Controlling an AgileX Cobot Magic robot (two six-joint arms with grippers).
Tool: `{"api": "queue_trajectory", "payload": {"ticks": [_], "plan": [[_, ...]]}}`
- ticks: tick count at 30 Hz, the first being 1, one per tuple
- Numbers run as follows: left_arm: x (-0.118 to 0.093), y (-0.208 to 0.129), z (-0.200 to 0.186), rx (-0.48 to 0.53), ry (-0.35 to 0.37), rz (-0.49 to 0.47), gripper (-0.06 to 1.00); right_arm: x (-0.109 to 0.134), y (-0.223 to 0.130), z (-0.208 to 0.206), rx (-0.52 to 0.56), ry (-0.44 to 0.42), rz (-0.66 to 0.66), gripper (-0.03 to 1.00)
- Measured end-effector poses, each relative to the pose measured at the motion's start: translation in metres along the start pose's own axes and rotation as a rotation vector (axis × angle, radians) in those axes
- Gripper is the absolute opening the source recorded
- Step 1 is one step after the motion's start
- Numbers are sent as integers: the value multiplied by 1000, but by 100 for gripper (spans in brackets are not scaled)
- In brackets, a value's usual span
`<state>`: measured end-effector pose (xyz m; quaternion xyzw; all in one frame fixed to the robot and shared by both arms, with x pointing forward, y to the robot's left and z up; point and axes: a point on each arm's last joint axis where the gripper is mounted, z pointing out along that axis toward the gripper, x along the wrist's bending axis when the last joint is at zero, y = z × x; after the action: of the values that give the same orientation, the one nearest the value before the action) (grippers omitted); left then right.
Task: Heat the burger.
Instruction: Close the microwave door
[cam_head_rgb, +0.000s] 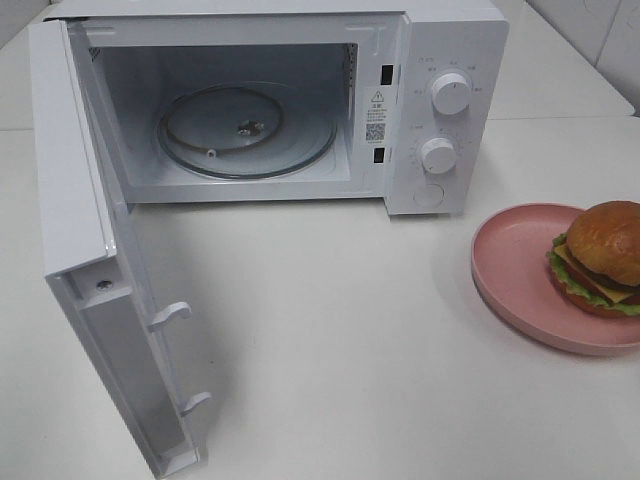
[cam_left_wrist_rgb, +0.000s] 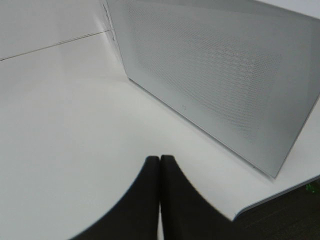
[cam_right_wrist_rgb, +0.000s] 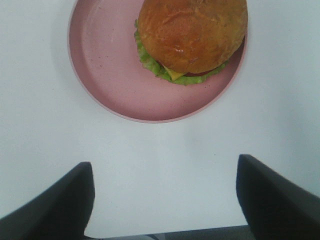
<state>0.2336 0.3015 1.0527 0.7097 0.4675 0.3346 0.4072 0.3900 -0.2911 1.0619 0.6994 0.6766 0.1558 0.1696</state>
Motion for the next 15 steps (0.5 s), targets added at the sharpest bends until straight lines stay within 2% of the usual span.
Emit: {"api": "queue_trajectory", "payload": {"ticks": [1,2,3,4,5,8,9,10,11,12,13,15], "plan": [[0,0,0,0,0,0,0,-2,-9,-15,-47,4,-6,73],[0,0,0,0,0,0,0,-2,-9,-15,-47,4,-6,73],[0,0,0,0,0,0,0,-5,-26,-36,-141,11,-39,73],[0,0,0,0,0,0,0,-5,-26,-36,-141,11,-39,73],[0,0,0,0,0,0,0,-7,-39,-46,-201,15,-47,73],[0,0,0,0,0,0,0,-8,-46,-51,-233,20,-51,73],[0,0,0,0,0,0,0,-10,-60,-58,-297,26,-58,73],[0,0,0,0,0,0,0,-10,-60,-58,-297,26,-58,73],[0,0,0,0,0,0,0,-11,-73,-62,-347,28,-65,73],[0,0,0,0,0,0,0,-11,-73,-62,-347,28,-65,73],[0,0,0,0,0,0,0,-13,-89,-67,-412,36,-71,73],[0,0,0,0,0,0,0,-14,-95,-68,-436,36,-71,73]]}}
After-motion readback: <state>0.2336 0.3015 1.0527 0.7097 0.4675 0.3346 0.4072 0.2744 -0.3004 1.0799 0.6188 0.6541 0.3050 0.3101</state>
